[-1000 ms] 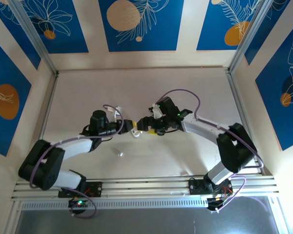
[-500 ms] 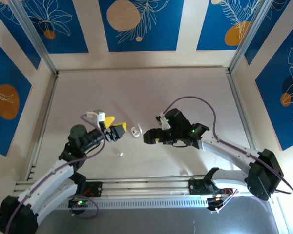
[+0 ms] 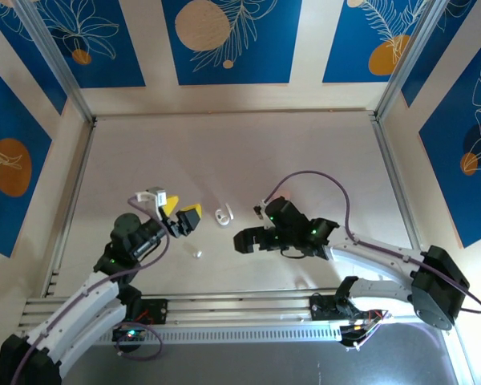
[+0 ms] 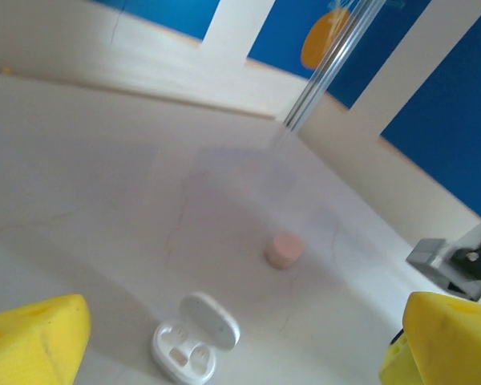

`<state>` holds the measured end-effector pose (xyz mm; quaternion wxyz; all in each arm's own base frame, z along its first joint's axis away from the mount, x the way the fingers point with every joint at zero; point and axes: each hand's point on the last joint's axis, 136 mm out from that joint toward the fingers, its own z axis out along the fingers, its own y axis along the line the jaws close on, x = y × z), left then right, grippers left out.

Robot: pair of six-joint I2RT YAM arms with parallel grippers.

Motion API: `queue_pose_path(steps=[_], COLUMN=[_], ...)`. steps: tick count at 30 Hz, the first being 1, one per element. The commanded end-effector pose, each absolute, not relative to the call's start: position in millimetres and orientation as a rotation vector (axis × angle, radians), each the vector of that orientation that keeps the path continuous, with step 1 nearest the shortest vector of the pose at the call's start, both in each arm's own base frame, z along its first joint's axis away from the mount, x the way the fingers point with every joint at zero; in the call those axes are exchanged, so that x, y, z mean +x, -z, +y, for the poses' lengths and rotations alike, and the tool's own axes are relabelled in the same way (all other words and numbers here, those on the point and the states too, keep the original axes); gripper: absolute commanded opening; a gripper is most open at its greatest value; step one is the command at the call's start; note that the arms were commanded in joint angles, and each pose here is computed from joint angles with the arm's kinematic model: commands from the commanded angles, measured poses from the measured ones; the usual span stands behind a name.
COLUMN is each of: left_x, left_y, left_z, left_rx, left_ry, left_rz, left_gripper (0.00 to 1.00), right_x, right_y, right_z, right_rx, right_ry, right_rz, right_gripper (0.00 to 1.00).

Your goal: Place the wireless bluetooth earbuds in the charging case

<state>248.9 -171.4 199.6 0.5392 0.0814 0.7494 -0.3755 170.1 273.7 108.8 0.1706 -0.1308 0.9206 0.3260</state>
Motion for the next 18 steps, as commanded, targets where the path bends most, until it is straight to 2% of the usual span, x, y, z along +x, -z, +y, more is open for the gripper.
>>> queue_pose_path(steps=[1,10,18], left_x=[255,272,278], left_y=[-199,-167,-153], left_z=[-180,-196,-194], left_rx=[0.212,0.197,0.163], left_ry=[0.914,0.947,0.924], left_rz=[1.787,1.946,1.991], left_gripper=[1.00,1.00,1.00], right_x=[181,191,207], right_y=[-102,-79,-58], right_z=[279,298,302], right_rx=[-0.385,-0.480,-0.483], right_ry=[-0.857,-0.707,-0.446], right_rz=[2.590,2.610,2.692], right_gripper=[0.99,0.99,0.99])
